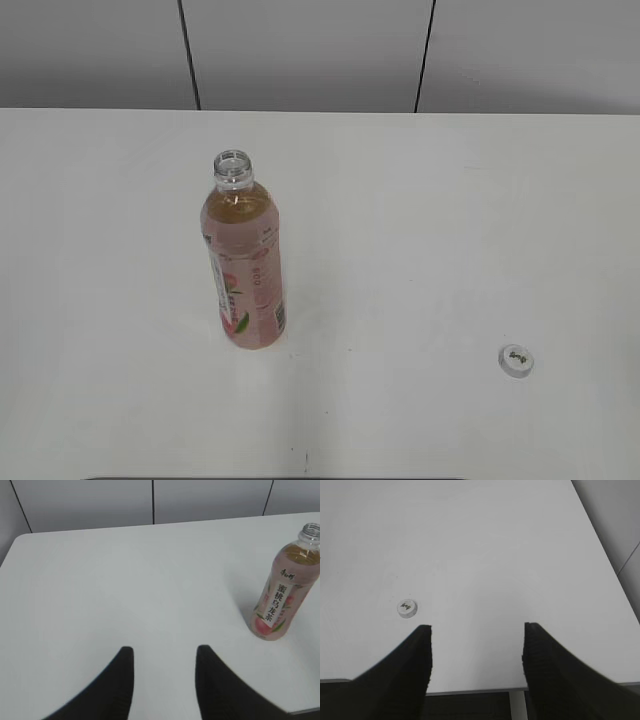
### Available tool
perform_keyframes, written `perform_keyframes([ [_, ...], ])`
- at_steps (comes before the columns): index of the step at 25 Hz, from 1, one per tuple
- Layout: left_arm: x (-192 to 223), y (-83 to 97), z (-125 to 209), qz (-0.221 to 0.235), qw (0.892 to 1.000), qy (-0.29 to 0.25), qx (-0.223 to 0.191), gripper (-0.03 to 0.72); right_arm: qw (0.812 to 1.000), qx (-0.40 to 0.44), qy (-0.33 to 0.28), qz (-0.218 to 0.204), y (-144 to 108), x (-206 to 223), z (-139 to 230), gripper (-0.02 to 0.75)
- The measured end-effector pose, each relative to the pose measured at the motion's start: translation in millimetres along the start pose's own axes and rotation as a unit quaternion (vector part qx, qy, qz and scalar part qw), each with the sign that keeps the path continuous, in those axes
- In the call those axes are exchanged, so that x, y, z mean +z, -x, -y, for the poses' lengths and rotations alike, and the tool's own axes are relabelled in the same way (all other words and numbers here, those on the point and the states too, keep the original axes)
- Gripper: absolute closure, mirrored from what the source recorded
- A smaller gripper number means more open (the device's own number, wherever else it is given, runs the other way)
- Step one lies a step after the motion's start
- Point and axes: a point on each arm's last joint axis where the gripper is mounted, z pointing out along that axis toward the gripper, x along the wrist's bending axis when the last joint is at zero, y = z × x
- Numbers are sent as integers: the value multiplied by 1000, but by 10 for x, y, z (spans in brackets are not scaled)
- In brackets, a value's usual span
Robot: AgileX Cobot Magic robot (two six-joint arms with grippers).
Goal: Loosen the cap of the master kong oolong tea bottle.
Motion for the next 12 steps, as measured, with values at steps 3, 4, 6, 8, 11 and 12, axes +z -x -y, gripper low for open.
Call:
perform_keyframes([
  [3, 0, 1, 1, 0, 1000, -1, 0, 442, 1000, 0, 0, 1, 1, 0, 0, 309],
  [4, 0, 1, 1, 0, 1000, -1, 0, 443, 1000, 0, 0, 1, 1, 0, 0, 311],
  [6, 0, 1, 1, 0, 1000, -1, 0, 443, 1000, 0, 1, 1, 1, -2, 1, 312],
  [8, 0, 1, 0, 1, 1000, 0, 0, 443, 1000, 0, 1, 1, 1, -1, 1, 312],
  [11, 0, 4, 0, 2, 1000, 0, 0, 443, 1000, 0, 1, 1, 1, -1, 1, 313],
  [12, 0, 5, 0, 3, 1000, 0, 0, 443, 1000, 0, 1, 1, 1, -1, 1, 313],
])
